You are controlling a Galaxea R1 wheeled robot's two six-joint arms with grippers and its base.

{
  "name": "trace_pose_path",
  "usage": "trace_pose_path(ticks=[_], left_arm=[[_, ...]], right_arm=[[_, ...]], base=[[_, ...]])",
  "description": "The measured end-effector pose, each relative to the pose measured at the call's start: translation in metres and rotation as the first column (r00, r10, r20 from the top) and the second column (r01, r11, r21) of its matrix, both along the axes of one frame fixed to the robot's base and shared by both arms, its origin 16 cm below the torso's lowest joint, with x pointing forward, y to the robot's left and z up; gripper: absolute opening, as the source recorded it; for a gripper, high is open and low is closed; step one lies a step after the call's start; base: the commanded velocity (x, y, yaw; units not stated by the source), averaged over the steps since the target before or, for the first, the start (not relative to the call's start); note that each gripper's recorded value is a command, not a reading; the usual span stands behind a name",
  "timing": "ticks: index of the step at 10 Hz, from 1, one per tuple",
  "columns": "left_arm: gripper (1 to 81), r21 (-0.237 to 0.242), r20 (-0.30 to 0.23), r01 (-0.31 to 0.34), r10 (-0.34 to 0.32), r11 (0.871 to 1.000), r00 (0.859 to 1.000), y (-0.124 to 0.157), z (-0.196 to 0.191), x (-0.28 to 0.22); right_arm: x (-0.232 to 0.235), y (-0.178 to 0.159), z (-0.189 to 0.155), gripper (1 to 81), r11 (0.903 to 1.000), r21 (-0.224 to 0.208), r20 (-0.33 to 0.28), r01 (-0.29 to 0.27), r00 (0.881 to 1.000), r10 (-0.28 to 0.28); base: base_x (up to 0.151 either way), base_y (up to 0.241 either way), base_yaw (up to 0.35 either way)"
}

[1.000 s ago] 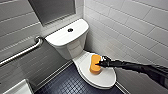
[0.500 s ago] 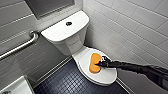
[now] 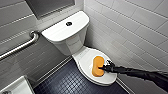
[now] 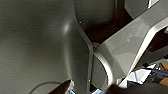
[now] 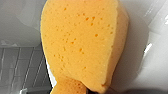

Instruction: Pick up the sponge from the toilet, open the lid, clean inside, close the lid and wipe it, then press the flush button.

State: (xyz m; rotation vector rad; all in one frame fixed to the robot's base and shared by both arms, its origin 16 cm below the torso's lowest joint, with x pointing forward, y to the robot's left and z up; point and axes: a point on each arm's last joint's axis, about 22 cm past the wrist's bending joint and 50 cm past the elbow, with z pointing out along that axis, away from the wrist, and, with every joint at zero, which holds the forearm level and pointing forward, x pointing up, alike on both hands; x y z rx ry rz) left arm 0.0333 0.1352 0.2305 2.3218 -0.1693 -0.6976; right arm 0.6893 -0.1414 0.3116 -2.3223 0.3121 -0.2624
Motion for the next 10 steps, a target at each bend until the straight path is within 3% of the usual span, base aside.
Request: trace_pose_path(ticks=[2,5,10], left_arm=[[81.1,0.0,0.0,0.0,0.0,1.0,1.0,0.0,0.0,0.0],[81.1,-0.011,-0.001,-0.004,0.004,1.0,1.0,-0.009,0.002,0.0],[81.1,-0.016,-0.001,-0.004,0.004,1.0,1.0,-0.013,0.002,0.0]], right_arm=[[-0.021,-0.017,-0.006,1.0,0.9991,0.0,-0.005,0.043,0.999,-0.043],[-0.069,-0.065,-0.004,1.0,0.9985,-0.022,-0.064,0.05,0.997,-0.052],[-0.162,-0.167,0.008,1.0,0.9884,-0.113,-0.156,0.101,0.981,-0.118]], base=[[0.0,0.0,0.0],[0.0,0.0,0.0],[0.0,0.0,0.0]])
